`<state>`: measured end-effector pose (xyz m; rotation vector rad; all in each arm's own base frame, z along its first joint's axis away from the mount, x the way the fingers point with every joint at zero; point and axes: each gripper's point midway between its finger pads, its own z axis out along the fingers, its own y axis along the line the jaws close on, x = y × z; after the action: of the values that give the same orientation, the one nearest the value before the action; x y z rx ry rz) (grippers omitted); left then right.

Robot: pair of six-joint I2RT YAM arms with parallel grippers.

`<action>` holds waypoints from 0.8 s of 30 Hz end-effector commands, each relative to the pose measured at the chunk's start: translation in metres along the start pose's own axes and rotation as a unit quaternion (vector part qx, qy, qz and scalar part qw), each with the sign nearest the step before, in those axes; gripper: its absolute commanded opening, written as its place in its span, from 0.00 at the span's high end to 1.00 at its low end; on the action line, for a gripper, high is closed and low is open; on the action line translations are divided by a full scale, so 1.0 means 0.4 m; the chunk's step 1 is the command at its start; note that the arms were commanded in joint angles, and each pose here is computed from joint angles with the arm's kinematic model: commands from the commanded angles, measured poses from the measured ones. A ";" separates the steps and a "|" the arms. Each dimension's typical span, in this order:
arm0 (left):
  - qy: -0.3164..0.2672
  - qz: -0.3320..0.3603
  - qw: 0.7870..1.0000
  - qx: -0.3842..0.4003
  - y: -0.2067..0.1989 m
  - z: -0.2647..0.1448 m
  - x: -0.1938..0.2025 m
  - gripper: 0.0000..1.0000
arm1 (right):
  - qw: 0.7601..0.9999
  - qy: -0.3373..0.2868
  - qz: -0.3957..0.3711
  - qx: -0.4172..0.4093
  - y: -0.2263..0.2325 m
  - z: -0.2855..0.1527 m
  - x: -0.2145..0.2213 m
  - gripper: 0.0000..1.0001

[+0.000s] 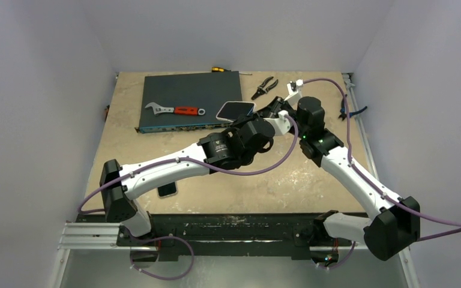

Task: Take the phone out of the phone case
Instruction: Remove the phone case from the phone.

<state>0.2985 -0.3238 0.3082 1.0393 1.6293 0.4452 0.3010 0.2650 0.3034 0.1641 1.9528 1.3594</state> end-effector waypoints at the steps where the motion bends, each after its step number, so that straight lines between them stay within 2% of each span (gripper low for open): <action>1: 0.017 -0.009 0.999 -0.044 0.045 0.025 0.010 1.00 | 0.989 0.022 -0.038 -0.140 0.229 -0.096 0.001 1.00; 10: -0.034 -0.071 0.996 -0.048 0.109 -0.025 -0.029 1.00 | 0.993 0.006 -0.033 -0.111 0.197 -0.081 -0.010 1.00; 24: -0.115 -0.137 0.984 -0.021 0.195 -0.123 -0.071 1.00 | 0.997 -0.067 -0.008 -0.030 0.109 -0.038 -0.078 1.00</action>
<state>0.2894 -0.3065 0.3550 0.9313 1.5815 0.2805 0.2949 0.2623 0.3258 0.2014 1.9051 1.3673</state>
